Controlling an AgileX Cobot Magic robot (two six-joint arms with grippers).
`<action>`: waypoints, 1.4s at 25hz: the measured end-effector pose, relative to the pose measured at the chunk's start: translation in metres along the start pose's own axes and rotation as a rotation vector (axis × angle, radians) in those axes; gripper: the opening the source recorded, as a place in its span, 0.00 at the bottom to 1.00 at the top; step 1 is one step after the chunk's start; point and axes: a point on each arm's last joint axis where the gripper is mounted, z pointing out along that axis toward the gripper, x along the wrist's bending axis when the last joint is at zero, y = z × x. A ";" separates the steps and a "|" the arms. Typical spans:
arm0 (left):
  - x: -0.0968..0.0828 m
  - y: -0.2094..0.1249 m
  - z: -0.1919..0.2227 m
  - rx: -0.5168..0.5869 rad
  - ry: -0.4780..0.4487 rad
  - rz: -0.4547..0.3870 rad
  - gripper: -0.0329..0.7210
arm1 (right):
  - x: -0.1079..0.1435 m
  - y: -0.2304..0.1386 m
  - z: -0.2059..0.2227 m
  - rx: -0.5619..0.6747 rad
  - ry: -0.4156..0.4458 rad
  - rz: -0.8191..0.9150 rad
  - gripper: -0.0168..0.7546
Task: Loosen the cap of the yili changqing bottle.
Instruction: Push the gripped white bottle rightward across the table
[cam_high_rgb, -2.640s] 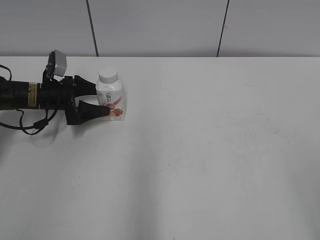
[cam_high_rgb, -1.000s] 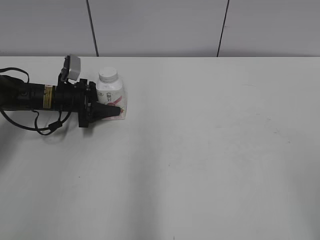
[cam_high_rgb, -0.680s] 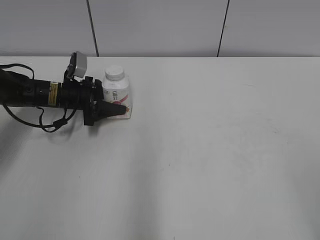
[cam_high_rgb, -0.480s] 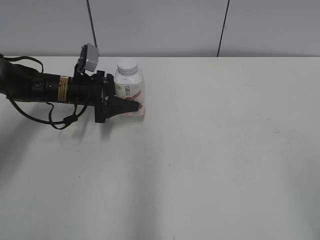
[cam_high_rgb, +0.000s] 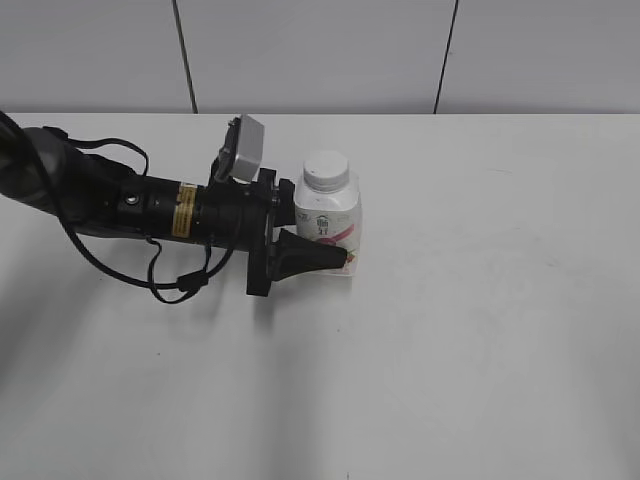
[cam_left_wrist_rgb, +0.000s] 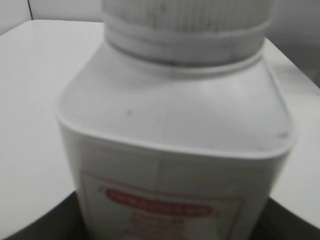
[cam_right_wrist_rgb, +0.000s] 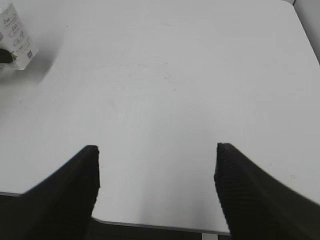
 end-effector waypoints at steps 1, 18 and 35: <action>-0.001 0.001 0.003 -0.004 -0.001 0.005 0.59 | 0.000 0.000 0.000 0.000 0.000 0.000 0.76; -0.006 -0.037 0.025 0.048 0.029 -0.039 0.59 | 0.000 0.000 0.000 0.000 0.000 0.000 0.76; -0.006 -0.040 0.026 0.033 0.031 -0.056 0.59 | 0.000 0.000 0.000 0.000 0.000 0.000 0.76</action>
